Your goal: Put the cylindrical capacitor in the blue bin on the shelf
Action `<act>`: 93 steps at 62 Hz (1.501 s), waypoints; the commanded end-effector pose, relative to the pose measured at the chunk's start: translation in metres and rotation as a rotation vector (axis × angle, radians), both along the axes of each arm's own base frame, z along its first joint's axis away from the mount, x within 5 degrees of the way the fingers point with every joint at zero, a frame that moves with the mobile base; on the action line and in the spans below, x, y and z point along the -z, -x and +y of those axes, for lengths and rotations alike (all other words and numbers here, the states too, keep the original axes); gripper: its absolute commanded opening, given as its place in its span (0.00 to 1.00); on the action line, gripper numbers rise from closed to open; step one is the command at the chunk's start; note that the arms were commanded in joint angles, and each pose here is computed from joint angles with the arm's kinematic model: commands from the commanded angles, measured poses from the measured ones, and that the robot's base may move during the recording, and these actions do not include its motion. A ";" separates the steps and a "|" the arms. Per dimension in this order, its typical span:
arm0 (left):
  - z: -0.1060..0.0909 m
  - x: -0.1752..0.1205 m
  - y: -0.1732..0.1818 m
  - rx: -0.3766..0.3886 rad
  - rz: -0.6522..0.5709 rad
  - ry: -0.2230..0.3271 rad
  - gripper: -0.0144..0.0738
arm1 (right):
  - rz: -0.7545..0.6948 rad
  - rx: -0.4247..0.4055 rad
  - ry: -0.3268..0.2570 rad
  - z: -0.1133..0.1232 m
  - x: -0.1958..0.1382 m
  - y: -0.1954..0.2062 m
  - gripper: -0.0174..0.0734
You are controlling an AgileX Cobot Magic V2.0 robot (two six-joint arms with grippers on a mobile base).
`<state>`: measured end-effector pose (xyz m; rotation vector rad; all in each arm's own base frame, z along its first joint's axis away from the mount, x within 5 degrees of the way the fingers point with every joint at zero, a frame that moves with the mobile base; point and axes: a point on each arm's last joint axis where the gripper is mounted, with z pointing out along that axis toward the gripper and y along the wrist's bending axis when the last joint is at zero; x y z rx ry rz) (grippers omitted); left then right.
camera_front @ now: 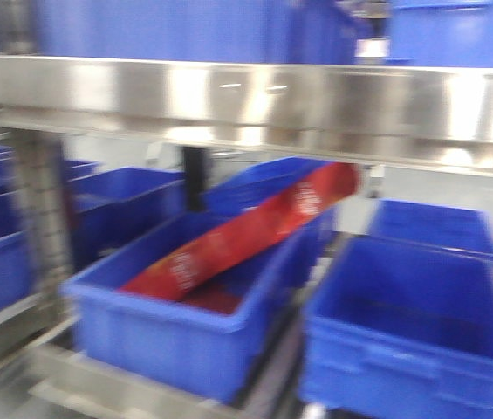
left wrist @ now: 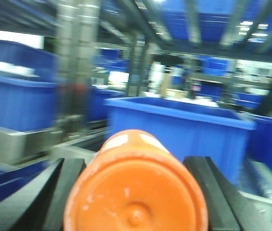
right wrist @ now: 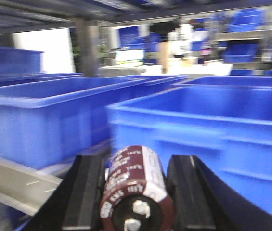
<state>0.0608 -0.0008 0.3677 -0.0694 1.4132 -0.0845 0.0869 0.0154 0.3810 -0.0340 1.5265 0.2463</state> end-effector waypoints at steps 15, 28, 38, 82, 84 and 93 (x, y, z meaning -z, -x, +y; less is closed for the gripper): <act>0.000 -0.003 0.002 0.002 -0.032 0.006 0.04 | -0.034 -0.001 0.006 0.000 -0.003 0.001 0.01; 0.000 -0.004 0.002 0.002 -0.034 0.006 0.04 | -0.034 -0.001 0.006 0.000 -0.003 0.001 0.01; 0.000 -0.004 0.002 0.002 -0.034 0.006 0.04 | -0.034 -0.001 0.006 0.000 -0.003 0.001 0.01; 0.000 -0.004 0.002 0.002 -0.034 0.006 0.04 | -0.034 -0.001 0.006 0.000 -0.003 0.001 0.01; 0.000 -0.004 0.002 0.002 -0.034 0.006 0.04 | -0.034 -0.001 0.006 0.000 -0.003 0.001 0.01; 0.000 -0.004 0.002 0.002 -0.034 0.006 0.04 | -0.034 -0.001 0.006 0.000 -0.003 0.001 0.01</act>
